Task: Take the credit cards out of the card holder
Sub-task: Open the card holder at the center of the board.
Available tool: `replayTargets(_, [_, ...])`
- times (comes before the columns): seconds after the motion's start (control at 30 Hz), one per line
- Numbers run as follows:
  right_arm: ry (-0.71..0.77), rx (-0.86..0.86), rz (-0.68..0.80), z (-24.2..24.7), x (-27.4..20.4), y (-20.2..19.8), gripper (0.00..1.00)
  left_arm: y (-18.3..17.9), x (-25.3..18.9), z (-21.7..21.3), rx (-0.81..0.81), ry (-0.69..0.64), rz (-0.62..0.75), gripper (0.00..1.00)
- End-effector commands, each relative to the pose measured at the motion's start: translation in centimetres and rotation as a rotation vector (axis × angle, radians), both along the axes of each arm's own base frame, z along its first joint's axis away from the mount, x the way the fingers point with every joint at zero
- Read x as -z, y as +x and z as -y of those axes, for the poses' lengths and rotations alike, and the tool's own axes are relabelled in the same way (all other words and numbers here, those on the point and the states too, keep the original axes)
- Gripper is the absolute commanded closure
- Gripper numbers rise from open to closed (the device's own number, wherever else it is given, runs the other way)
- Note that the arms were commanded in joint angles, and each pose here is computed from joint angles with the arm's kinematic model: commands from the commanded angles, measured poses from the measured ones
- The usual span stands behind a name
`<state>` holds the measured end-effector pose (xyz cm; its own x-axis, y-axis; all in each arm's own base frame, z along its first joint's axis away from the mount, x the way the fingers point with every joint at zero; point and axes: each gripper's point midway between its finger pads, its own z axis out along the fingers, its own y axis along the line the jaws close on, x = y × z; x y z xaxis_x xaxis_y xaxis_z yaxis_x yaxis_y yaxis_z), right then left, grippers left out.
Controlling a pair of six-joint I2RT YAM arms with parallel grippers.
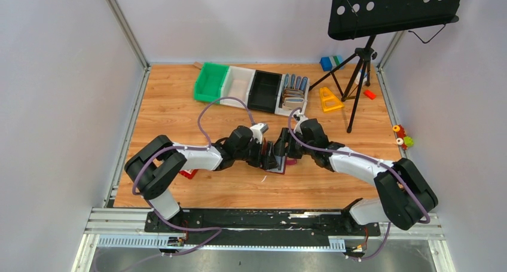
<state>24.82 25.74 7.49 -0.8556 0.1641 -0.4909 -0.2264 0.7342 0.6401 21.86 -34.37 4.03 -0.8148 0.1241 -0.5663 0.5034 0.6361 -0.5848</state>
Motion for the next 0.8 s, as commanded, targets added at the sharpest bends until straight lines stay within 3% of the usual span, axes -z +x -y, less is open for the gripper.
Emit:
replayTargets(0.0, [0.137, -0.124, -0.020, -3.0, -2.1, -2.0, 0.40, -0.5, 3.5, -1.9, -0.077, 0.065, -0.073, 0.09])
replayTargets(0.2, [0.153, -0.129, -0.030, -3.1, -2.2, -2.2, 0.41, -0.3, 3.7, -1.9, -0.092, 0.024, -0.110, 0.13])
replayTargets(0.37, [0.156, -0.130, -0.031, -3.0, -2.1, -2.5, 0.41, -0.3, 4.9, -2.4, -0.109, 0.058, -0.147, 0.30])
replayTargets(0.53, [0.122, -0.116, -0.036, -2.5, -1.3, -2.4, 0.41, -0.6, 3.9, -2.1, -0.093, -0.009, -0.153, 0.30])
replayTargets(0.77, [0.127, -0.089, -0.053, -1.9, 0.0, -2.2, 0.25, -1.2, 2.6, -1.8, -0.075, -0.156, -0.201, 0.34])
